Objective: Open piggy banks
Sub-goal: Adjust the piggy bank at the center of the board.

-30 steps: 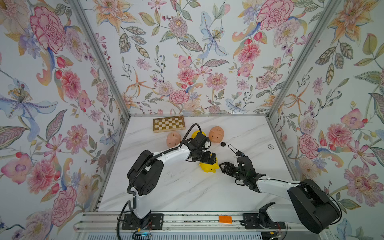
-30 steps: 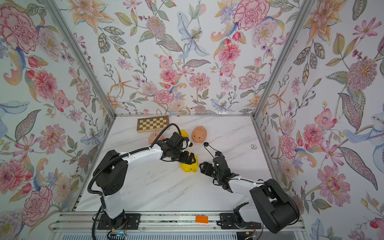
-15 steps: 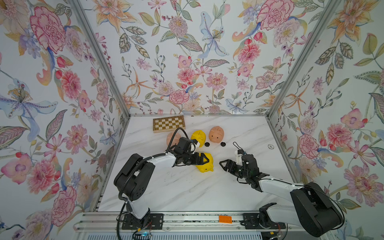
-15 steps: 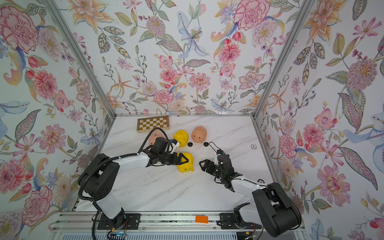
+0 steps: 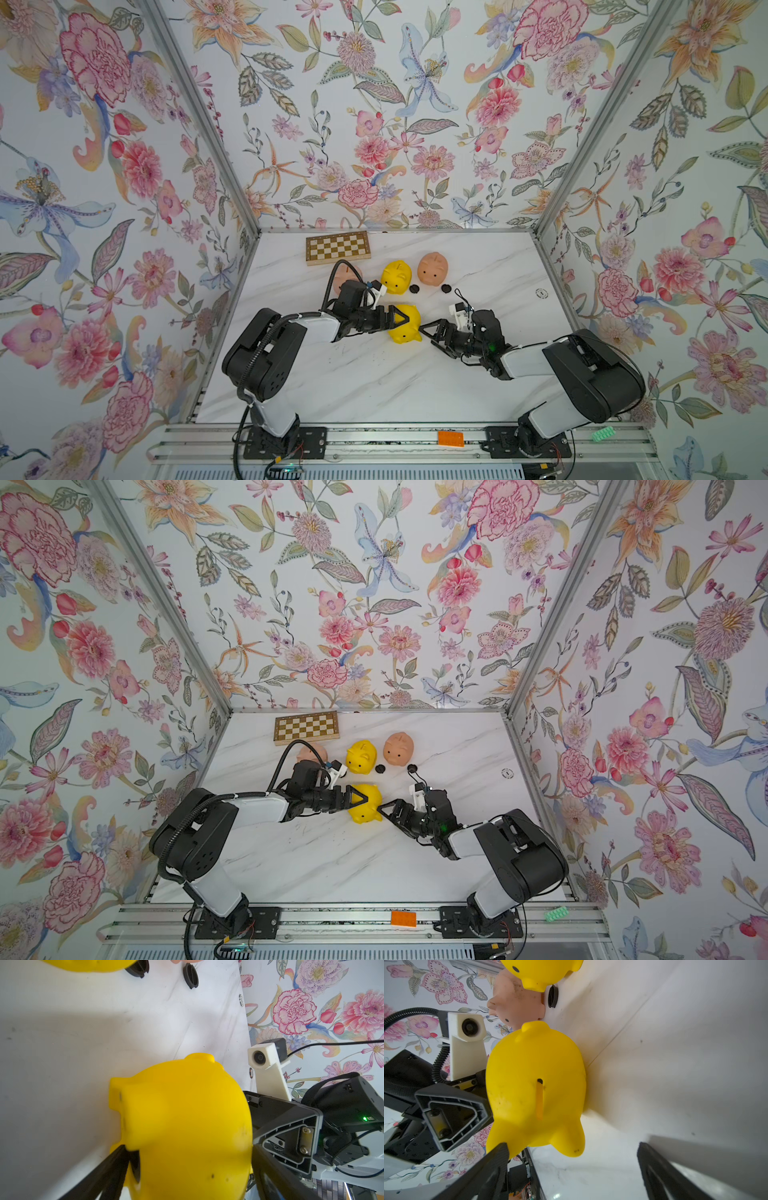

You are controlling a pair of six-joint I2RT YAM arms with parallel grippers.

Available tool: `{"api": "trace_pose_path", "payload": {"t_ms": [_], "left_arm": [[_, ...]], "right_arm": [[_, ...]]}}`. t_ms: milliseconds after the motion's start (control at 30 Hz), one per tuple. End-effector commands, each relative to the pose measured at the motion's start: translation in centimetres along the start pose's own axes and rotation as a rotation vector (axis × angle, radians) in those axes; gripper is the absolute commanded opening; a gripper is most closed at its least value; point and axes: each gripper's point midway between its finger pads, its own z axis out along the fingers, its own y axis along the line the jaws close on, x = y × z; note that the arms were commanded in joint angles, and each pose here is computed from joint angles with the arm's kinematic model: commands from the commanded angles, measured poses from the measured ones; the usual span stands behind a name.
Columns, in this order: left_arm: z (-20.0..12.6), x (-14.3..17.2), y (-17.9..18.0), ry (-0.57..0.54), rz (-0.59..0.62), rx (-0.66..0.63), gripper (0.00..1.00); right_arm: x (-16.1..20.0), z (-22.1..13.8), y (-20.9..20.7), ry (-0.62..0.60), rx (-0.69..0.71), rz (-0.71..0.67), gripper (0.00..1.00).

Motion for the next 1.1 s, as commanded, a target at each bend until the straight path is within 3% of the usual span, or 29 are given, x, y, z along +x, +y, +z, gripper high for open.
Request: {"api": "trace_pose_path", "payload": {"t_ms": [0, 267, 533, 867, 1067], "left_arm": [[-0.1, 1.8, 2.4, 0.034, -0.072, -0.066, 0.93], [-0.1, 1.8, 2.6, 0.029, -0.076, -0.064, 0.93], [0.0, 1.7, 2.5, 0.013, -0.079, -0.050, 0.92], [-0.1, 1.7, 2.4, 0.006, -0.075, -0.042, 0.92], [0.0, 1.8, 2.4, 0.007, -0.074, -0.033, 0.92]], "right_arm": [[-0.7, 0.2, 3.0, -0.032, -0.131, 0.014, 0.99], [-0.6, 0.8, 3.9, -0.024, -0.204, 0.085, 0.99], [1.1, 2.2, 3.3, 0.019, -0.178, 0.165, 0.98], [1.2, 2.8, 3.3, -0.005, -0.167, 0.189, 0.83], [0.9, 3.2, 3.4, -0.007, -0.176, 0.198, 0.82]]}}
